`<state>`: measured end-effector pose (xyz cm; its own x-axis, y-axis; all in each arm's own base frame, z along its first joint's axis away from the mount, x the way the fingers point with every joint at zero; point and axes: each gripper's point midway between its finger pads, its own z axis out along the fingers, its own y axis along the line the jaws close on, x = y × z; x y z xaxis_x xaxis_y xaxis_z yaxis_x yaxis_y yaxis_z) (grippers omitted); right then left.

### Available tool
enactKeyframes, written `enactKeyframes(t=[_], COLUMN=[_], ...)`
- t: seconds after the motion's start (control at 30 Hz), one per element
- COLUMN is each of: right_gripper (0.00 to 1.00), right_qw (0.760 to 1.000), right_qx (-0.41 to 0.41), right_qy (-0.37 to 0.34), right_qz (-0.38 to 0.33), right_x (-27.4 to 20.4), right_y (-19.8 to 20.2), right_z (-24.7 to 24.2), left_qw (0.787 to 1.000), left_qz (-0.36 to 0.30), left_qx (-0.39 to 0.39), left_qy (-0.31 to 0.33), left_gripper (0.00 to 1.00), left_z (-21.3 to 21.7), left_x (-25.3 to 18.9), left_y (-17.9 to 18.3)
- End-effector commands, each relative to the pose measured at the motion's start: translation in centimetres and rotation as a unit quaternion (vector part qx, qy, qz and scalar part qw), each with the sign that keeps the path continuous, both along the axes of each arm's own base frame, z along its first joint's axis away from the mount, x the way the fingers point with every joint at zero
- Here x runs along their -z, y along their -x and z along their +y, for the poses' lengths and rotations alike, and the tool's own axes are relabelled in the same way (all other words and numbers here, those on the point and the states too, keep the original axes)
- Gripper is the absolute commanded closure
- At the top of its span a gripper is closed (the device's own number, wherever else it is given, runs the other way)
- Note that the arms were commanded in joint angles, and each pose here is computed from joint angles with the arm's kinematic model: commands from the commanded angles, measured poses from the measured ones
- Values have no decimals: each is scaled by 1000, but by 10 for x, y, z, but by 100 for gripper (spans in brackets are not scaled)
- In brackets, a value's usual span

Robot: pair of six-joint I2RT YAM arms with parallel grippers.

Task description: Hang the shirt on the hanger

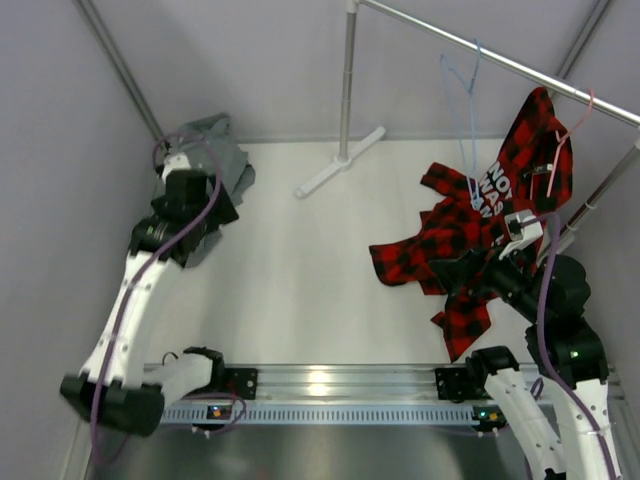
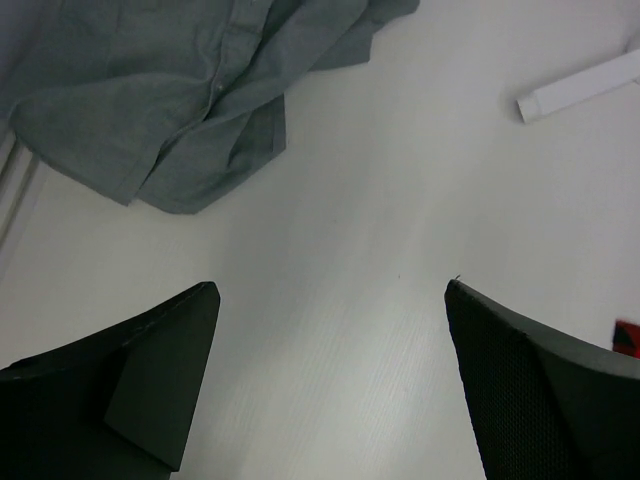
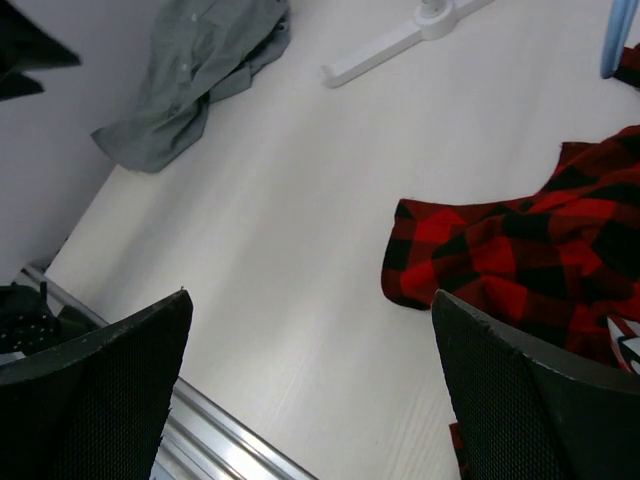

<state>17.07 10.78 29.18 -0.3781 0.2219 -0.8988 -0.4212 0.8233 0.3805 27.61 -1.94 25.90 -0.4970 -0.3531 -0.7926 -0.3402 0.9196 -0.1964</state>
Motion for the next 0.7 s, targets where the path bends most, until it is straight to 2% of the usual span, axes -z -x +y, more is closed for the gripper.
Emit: enactKeyframes(t=[0.0,0.03,0.07,0.1,0.13,0.17,0.2,0.23,0.27,0.3,0.37,0.4,0.43,0.47,0.5,0.63,0.67], right_gripper=[0,1,0,1,1,1,1,1,0,1,1,0,1,0,1,1,1], right_qw=[995,994,994,992,992,991,989,987,987,986,987,988,989,989,991,991,991], right_qx=[-60,-67,-74,-86,-87,-90,-105,-112,-120,-126,-124,-121,-123,-122,-112,-108,-108], right_qy=[-53,-61,-67,-79,-86,-94,-101,-107,-108,-104,-94,-89,-79,-75,-70,-56,-55], right_qz=[-65,-54,-53,-48,-43,-39,-33,-29,-28,-32,-28,-27,-34,-31,-33,-48,-50], right_x=[-31,-24,-22,-19,-16,-15,-13,-11,-9,-8,-2,-1,-2,0,0,-10,-11], right_y=[2,2,3,3,1,2,5,5,7,9,9,9,9,10,7,3,3], right_z=[22,25,28,32,34,35,40,42,44,45,43,42,41,41,38,38,38], left_qw=[996,995,996,997,999,998,997,995,992,992,994,993,992,992,992,991,991], left_qz=[-43,-11,1,-18,-10,35,7,8,44,15,16,24,19,25,41,57,59], left_qx=[-72,-90,-86,-64,-46,-36,-13,-11,-16,-16,-15,-14,-14,-2,10,17,19], left_qy=[-29,-34,-27,-27,-26,-40,-75,-95,-116,-126,-111,-116,-122,-126,-120,-118,-120], left_gripper=[2,2,2,3,4,6,8,9,9,9,12,13,16,24,25,24,28], left_z=[25,43,50,53,59,64,69,75,86,94,109,115,118,117,114,114,114], left_x=[-32,-5,3,-15,-9,32,6,9,48,28,47,70,70,79,102,136,140], left_y=[-86,-122,-142,-171,-191,-221,-248,-264,-286,-306,-324,-337,-344,-349,-353,-361,-363])
